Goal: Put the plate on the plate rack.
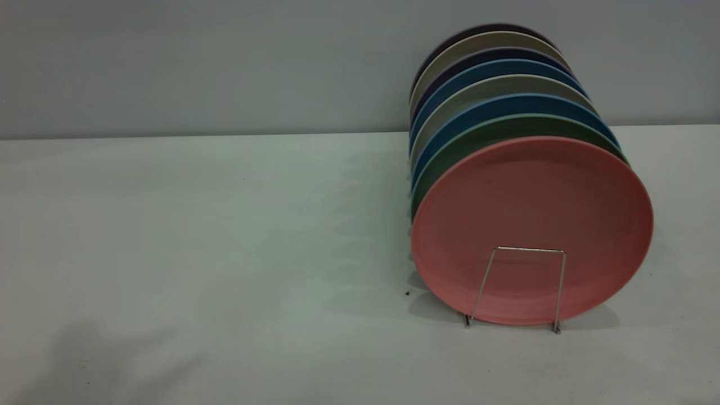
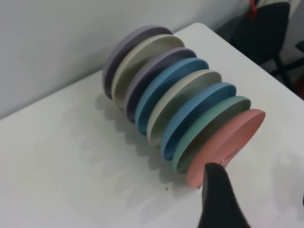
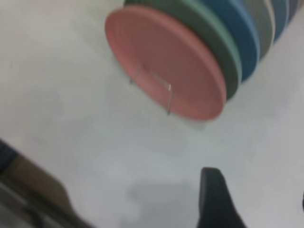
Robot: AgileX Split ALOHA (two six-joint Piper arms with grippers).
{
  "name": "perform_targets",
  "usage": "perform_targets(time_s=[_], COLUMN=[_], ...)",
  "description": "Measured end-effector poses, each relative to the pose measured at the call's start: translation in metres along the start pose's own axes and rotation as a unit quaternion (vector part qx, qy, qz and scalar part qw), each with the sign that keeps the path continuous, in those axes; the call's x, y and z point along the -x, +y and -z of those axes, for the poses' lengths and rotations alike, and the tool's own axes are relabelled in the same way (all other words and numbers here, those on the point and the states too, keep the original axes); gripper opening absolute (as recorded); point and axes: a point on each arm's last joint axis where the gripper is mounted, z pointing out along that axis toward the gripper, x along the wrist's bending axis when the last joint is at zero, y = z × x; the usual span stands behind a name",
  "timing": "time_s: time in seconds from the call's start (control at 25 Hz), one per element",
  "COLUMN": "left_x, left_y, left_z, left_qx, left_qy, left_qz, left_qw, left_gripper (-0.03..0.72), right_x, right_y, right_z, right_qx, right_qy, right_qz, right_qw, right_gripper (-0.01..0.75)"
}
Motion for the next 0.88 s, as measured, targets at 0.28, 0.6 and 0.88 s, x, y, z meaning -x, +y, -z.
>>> perform_targets(time_s=[0.28,0.6,0.88], left_x=[0.038,0.081,0.106], left_y=[-0.003,-0.029,-0.056], left_z=[0.054,0.116,0.17], left_qx=[0.016,-0.001,0.043], left_qy=[0.021,0.062,0.083], left_qz=[-0.022,-0.07,-0.057], left_qw=[0.999,0.996,0.994], left_gripper=[0.455,0.455,0.455], right_x=[-0.012,-0.032,-0.05], right_y=[-0.021,-0.046,-0.077], right_z=[0.028,0.069,0.085], right_qx=[-0.022,0.025,0.082], right_qy=[-0.004,-0.019,-0.022], right_qz=[-0.037,-0.081,-0.095], right_qw=[0.999,0.996,0.992], right_gripper=[0.385,0.384,0.384])
